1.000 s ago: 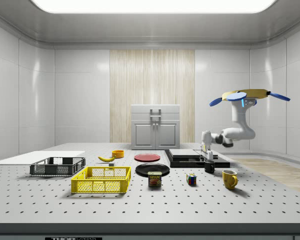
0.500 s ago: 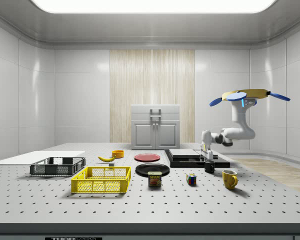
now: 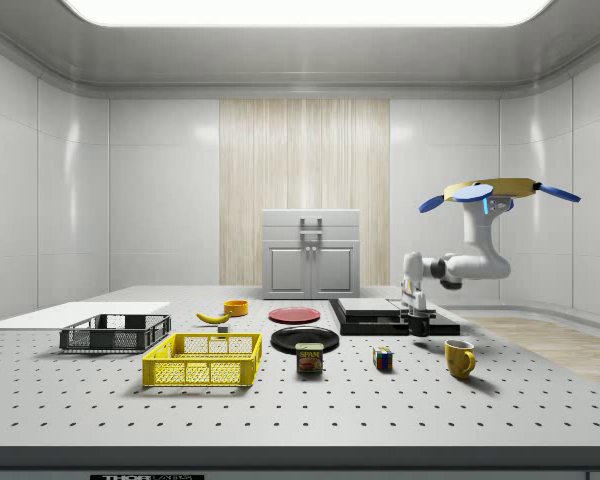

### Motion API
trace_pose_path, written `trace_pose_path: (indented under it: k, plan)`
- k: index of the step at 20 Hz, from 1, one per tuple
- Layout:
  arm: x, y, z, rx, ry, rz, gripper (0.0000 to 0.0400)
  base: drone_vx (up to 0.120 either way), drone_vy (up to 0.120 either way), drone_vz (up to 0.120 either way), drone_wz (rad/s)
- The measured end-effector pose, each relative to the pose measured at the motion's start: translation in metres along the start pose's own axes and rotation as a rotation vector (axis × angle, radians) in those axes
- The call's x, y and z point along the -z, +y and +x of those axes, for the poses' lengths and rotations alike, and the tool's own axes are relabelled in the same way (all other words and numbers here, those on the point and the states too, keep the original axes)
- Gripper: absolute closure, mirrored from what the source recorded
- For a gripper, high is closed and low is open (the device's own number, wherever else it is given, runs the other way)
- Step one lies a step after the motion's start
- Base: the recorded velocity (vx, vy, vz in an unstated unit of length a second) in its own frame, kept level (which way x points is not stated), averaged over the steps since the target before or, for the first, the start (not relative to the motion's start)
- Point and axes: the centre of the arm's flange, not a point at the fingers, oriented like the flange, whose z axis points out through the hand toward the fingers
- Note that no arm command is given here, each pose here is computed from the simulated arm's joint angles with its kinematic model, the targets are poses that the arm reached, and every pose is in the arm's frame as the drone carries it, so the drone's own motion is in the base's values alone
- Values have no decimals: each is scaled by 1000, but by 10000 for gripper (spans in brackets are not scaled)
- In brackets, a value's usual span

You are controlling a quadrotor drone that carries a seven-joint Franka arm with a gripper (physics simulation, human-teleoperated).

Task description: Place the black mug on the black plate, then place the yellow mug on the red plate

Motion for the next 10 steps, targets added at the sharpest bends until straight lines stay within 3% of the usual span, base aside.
trace_pose_path:
  k: [6, 10]
  plan:
    - [16, 0, 0, 0, 0, 0, 300, 0, 0, -113, 0]
    - [20, 0, 0, 0, 0, 0, 300, 0, 0, 20, 0]
